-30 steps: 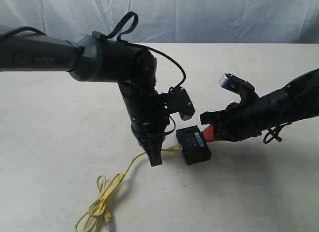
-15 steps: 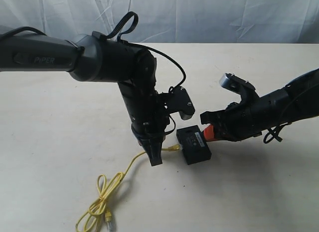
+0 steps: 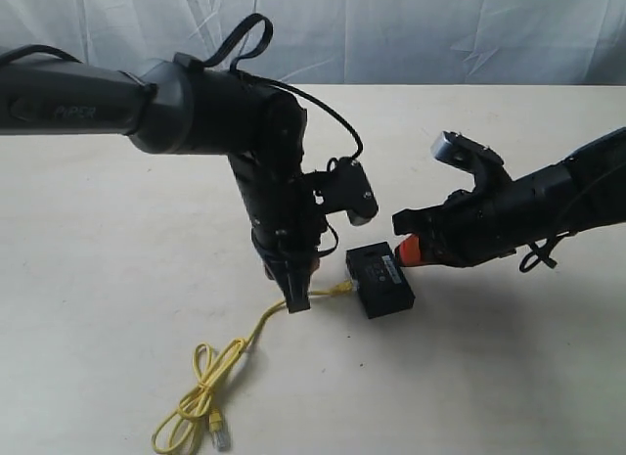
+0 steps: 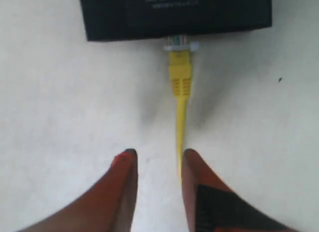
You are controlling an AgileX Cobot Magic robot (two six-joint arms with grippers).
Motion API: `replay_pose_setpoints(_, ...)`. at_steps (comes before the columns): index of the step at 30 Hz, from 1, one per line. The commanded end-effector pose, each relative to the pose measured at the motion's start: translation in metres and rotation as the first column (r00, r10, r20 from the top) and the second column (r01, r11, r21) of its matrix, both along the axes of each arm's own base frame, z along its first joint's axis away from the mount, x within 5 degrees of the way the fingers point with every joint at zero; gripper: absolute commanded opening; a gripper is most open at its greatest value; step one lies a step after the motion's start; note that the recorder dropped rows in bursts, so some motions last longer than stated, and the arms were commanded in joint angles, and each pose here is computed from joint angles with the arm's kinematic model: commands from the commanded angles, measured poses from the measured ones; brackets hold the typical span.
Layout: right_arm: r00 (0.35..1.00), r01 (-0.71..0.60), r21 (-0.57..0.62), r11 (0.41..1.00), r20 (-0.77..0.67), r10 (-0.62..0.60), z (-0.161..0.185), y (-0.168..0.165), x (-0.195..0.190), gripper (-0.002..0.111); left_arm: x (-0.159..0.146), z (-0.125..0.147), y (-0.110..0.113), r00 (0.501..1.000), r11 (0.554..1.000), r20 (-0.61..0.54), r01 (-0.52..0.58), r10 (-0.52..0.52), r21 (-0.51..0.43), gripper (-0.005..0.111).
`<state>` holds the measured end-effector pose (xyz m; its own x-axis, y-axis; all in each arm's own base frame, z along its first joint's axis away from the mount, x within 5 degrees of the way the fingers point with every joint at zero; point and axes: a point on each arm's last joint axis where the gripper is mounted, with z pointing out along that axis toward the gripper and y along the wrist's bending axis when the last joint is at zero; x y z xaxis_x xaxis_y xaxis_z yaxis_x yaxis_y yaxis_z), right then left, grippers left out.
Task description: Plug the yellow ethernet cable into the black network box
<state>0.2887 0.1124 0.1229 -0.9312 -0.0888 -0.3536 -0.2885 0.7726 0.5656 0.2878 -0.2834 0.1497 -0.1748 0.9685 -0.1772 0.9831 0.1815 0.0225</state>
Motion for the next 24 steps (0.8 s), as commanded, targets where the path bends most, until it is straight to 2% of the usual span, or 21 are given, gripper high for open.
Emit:
replay_pose_setpoints(1, 0.997, 0.013, -0.061, 0.998, 0.080, -0.008, 0.031, -0.007, -0.003, -0.001, 0.011, 0.050, 0.027, 0.965, 0.975, 0.156, -0.219, 0.212, 0.031, 0.023)
replay_pose_setpoints(2, 0.995, 0.005, -0.086, 0.996, 0.099, 0.003, 0.043, -0.010, -0.007, -0.001, 0.016, 0.065, 0.038, 0.935, 0.949, 0.164, -0.316, 0.314, -0.015, 0.017)
replay_pose_setpoints(4, 0.991, 0.003, -0.155, 0.988, 0.134, 0.018, 0.066, -0.017, -0.018, -0.001, 0.025, 0.097, 0.067, 0.846, 0.858, 0.145, -0.502, 0.513, -0.110, 0.003)
replay_pose_setpoints(6, 0.983, 0.019, -0.244, 0.970, 0.184, 0.027, 0.092, -0.028, -0.032, -0.001, 0.025, 0.132, 0.103, 0.757, 0.764, 0.132, -0.609, 0.640, -0.212, 0.000)
replay_pose_setpoints(8, 0.970, 0.060, -0.282, 0.958, 0.241, 0.010, 0.113, -0.036, -0.046, -0.001, 0.016, 0.154, 0.131, 0.693, 0.700, 0.142, -0.656, 0.707, -0.283, 0.000)
replay_pose_setpoints(9, 0.953, 0.087, -0.297, 0.951, 0.303, 0.008, 0.127, -0.041, -0.060, -0.001, 0.004, 0.172, 0.155, 0.631, 0.637, 0.152, -0.681, 0.761, -0.362, 0.000)
replay_pose_setpoints(10, 0.938, 0.098, -0.304, 0.948, 0.348, 0.014, 0.135, -0.044, -0.068, -0.001, -0.006, 0.181, 0.167, 0.600, 0.605, 0.159, -0.680, 0.784, -0.415, 0.000)
replay_pose_setpoints(12, 0.866, 0.152, -0.293, 0.944, 0.500, 0.016, 0.155, -0.055, -0.105, -0.001, -0.057, 0.210, 0.202, 0.509, 0.509, 0.197, -0.597, 0.838, -0.620, 0.000)
replay_pose_setpoints(13, 0.843, 0.167, -0.280, 0.945, 0.538, 0.010, 0.160, -0.057, -0.115, -0.001, -0.069, 0.210, 0.207, 0.494, 0.491, 0.201, -0.574, 0.846, -0.655, 0.000)
replay_pose_setpoints(14, 0.800, 0.194, -0.255, 0.947, 0.600, -0.002, 0.165, -0.062, -0.134, -0.001, -0.097, 0.214, 0.219, 0.470, 0.465, 0.221, -0.503, 0.855, -0.729, 0.000)
replay_pose_setpoints(15, 0.782, 0.203, -0.244, 0.948, 0.624, -0.007, 0.166, -0.064, -0.142, -0.001, -0.108, 0.214, 0.223, 0.462, 0.462, 0.233, -0.476, 0.855, -0.748, 0.000)
replay_pose_setpoints(16, 0.734, 0.221, -0.215, 0.951, 0.679, -0.018, 0.169, -0.068, -0.162, -0.001, -0.132, 0.214, 0.231, 0.449, 0.447, 0.245, -0.428, 0.860, -0.785, 0.000)
replay_pose_setpoints(18, 0.676, 0.238, -0.182, 0.954, 0.737, -0.028, 0.170, -0.073, -0.184, -0.001, -0.157, 0.211, 0.241, 0.437, 0.440, 0.255, -0.398, 0.863, -0.805, 0.000)
replay_pose_setpoints(20, 0.607, 0.251, -0.142, 0.958, 0.794, -0.041, 0.178, -0.076, -0.202, -0.001, -0.177, 0.212, 0.248, 0.431, 0.434, 0.256, -0.391, 0.865, -0.811, 0.000)
replay_pose_setpoints(24, 0.538, 0.258, -0.090, 0.962, 0.841, -0.066, 0.186, -0.079, -0.218, -0.001, -0.192, 0.219, 0.253, 0.416, 0.419, 0.264, -0.344, 0.870, -0.840, 0.000)
